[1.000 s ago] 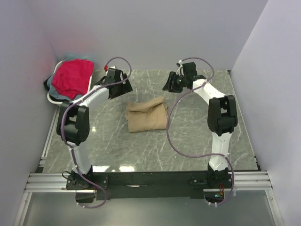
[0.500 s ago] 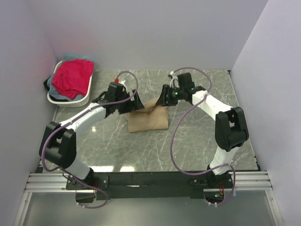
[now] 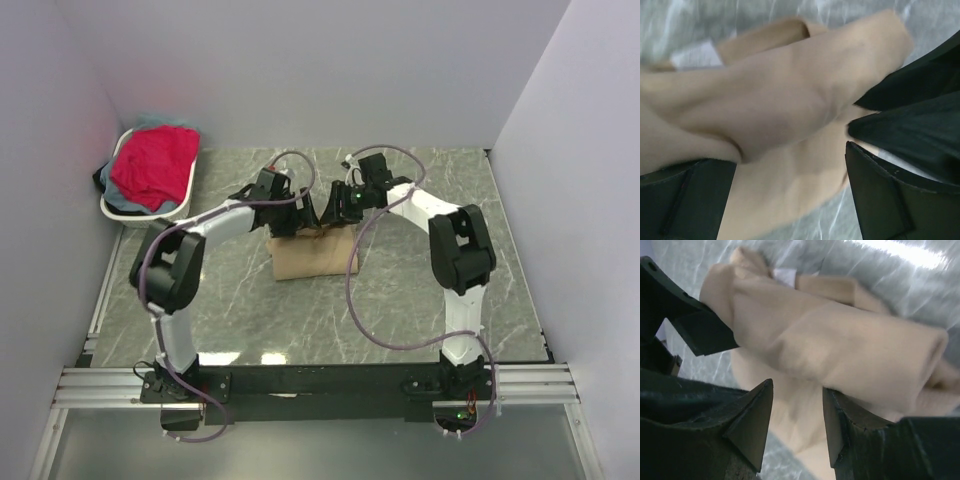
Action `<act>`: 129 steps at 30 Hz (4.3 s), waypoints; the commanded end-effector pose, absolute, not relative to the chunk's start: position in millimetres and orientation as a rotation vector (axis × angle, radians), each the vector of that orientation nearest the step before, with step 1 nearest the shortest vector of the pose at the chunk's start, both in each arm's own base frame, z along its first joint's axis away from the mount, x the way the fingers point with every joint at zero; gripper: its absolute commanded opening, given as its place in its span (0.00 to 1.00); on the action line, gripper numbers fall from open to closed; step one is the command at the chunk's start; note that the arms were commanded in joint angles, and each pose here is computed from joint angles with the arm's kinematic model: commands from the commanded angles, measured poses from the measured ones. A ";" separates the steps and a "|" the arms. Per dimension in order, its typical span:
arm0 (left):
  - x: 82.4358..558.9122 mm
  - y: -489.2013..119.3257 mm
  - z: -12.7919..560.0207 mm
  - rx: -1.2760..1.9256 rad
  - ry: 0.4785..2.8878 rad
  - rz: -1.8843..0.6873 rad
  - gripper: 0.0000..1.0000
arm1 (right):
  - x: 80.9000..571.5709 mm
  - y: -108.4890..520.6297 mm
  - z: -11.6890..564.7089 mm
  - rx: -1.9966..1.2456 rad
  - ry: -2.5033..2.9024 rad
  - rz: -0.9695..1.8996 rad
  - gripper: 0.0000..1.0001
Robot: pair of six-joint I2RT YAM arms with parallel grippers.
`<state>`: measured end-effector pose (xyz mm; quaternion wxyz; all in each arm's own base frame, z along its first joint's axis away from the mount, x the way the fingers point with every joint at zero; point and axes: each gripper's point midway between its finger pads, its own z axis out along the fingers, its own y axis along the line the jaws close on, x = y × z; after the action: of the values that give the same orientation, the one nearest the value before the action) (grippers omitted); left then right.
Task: Fold and stack the t-shirts
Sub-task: Fold the tshirt
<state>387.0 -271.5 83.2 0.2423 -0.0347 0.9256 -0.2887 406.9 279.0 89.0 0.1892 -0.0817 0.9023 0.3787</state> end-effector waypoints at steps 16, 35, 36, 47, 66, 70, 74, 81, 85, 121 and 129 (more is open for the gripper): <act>514.3 -211.4 97.5 -0.230 2.381 -0.655 0.94 | 518.7 263.2 109.9 -0.159 2.405 1.023 0.53; 458.0 -218.0 128.3 -0.198 2.352 -0.741 0.95 | 418.4 215.4 89.5 -0.160 2.573 0.753 0.54; 456.5 -221.2 125.9 -0.190 2.359 -0.736 0.95 | 413.0 214.9 85.6 -0.167 2.588 0.740 0.54; 455.7 -221.2 79.9 -0.206 2.452 -0.636 0.94 | 370.3 219.7 66.6 -0.210 2.675 0.574 0.44; 466.0 -194.8 25.3 -0.222 2.547 -0.459 0.76 | 339.6 150.5 30.9 -0.018 2.756 0.175 0.31; 464.0 -207.9 54.0 -0.173 2.481 -0.566 0.79 | 338.3 159.5 51.9 -0.024 2.682 0.281 0.55; 460.3 -212.6 90.7 -0.156 2.420 -0.554 0.84 | 333.0 167.5 79.7 -0.034 2.621 0.383 0.60; 436.0 -173.0 134.0 -0.298 2.340 -0.378 0.91 | 321.6 180.7 90.3 -0.057 2.584 0.509 0.63; 423.7 -176.0 120.8 -0.275 2.365 -0.395 0.90 | 327.2 187.2 80.5 -0.059 2.579 0.541 0.65; 412.5 -254.2 40.6 -0.092 2.496 -0.780 0.82 | 440.8 216.6 65.9 0.024 2.507 0.861 0.74; 396.9 -255.8 29.8 -0.098 2.528 -0.816 0.73 | 424.4 242.0 50.8 0.018 2.521 1.122 0.64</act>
<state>423.4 -245.5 41.7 0.2828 -0.0420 0.9172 -0.2776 427.0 222.4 37.7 0.1975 0.0158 0.9205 0.3368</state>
